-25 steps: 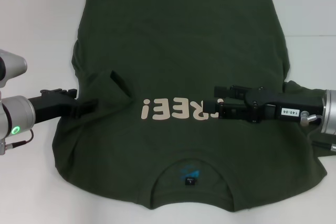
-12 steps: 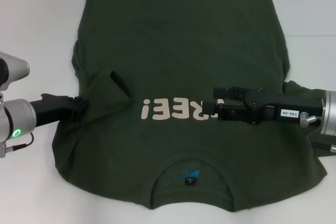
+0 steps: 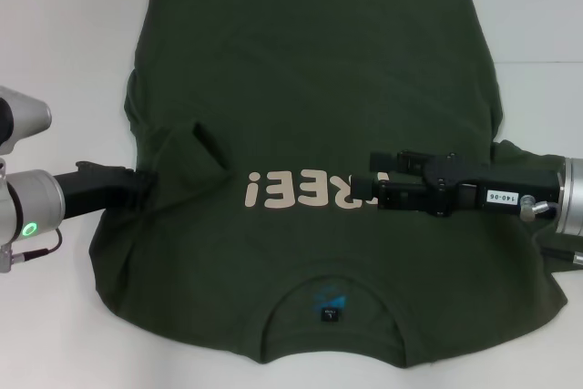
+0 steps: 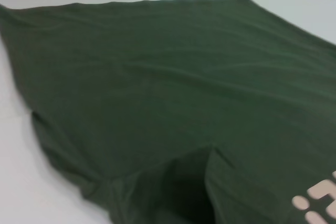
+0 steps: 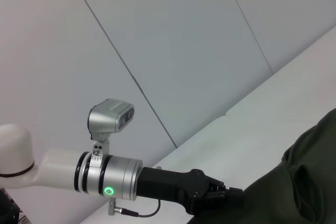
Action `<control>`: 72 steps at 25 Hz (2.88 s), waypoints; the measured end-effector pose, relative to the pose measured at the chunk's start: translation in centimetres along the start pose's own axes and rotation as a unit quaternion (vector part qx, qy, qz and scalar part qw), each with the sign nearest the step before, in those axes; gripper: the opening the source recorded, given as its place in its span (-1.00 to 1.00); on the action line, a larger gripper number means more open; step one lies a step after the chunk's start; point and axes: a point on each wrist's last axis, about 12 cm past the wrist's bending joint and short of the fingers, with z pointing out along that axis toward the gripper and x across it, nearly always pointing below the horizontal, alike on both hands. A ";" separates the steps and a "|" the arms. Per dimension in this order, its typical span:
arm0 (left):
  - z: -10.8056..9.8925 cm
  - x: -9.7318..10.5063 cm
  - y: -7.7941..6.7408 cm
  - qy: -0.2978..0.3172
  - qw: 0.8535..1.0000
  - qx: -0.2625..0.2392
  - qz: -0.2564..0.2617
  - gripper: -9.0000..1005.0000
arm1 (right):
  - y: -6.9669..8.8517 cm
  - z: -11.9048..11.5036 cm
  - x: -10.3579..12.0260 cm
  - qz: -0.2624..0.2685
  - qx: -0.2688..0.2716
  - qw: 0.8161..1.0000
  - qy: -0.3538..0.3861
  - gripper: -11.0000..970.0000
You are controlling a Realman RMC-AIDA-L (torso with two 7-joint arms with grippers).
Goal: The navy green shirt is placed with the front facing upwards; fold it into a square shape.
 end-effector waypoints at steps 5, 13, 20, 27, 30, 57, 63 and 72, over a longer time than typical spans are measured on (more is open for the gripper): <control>-0.7 -0.8 -0.5 -0.007 1.000 0.027 0.000 -0.91 | 0.0 0.0 0.1 -0.001 0.000 1.000 0.000 0.79; -1.5 -1.8 -1.0 -0.015 0.998 0.063 -0.013 -0.91 | 0.0 -0.1 0.2 -0.002 0.001 1.000 -0.002 0.78; -1.1 -2.0 -1.6 -0.010 0.997 0.079 -0.011 -0.91 | 0.0 -0.2 0.2 -0.003 0.002 1.000 -0.003 0.78; -1.2 -2.2 -0.1 -0.025 0.999 0.026 -0.018 -0.91 | -0.1 -0.2 0.2 -0.003 0.004 1.000 -0.003 0.78; -1.0 -1.7 0.4 -0.023 0.999 0.005 -0.026 -0.89 | -0.1 -0.2 0.2 -0.002 0.004 1.000 -0.003 0.77; 0.0 0.1 0.1 0.011 1.000 -0.003 -0.024 0.45 | 0.0 -0.1 0.3 -0.001 0.004 1.000 -0.004 0.76; -0.1 -0.2 0.2 0.011 1.000 -0.006 -0.021 0.26 | 0.0 -0.1 0.2 -0.003 0.003 1.000 -0.004 0.75; 0.1 -0.5 0.0 0.011 1.000 -0.002 -0.015 -0.09 | 0.0 -0.1 0.3 -0.002 0.004 1.000 -0.004 0.53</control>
